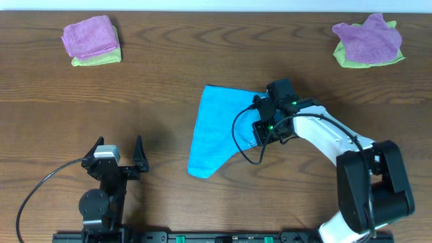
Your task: Fold the cloth
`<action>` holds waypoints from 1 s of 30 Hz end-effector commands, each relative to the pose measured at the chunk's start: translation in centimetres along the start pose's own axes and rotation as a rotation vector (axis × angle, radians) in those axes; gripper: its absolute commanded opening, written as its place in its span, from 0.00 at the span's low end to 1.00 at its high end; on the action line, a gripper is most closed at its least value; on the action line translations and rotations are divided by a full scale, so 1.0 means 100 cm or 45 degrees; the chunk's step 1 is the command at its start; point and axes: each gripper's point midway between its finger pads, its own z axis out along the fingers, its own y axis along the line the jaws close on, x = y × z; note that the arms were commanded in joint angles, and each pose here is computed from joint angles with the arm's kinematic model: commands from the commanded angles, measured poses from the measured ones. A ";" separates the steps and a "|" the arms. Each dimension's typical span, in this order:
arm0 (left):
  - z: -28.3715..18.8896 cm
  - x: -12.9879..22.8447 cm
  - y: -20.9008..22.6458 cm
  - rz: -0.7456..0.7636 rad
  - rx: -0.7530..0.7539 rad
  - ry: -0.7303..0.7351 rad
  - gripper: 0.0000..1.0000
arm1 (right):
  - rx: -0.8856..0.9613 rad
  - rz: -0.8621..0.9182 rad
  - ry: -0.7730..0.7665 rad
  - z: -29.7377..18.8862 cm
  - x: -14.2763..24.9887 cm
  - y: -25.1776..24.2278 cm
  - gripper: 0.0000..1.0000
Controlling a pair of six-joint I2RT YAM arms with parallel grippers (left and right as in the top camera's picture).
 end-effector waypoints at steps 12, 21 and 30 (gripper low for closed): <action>0.002 0.019 0.001 0.011 -0.004 0.057 0.95 | 0.159 0.035 0.127 0.012 0.021 -0.021 0.01; 0.002 0.019 0.001 0.011 -0.004 0.057 0.95 | 0.162 0.084 0.230 0.009 0.041 -0.020 0.02; 0.002 0.019 0.001 0.011 -0.004 0.057 0.95 | 0.157 0.117 0.313 0.005 0.057 -0.018 0.02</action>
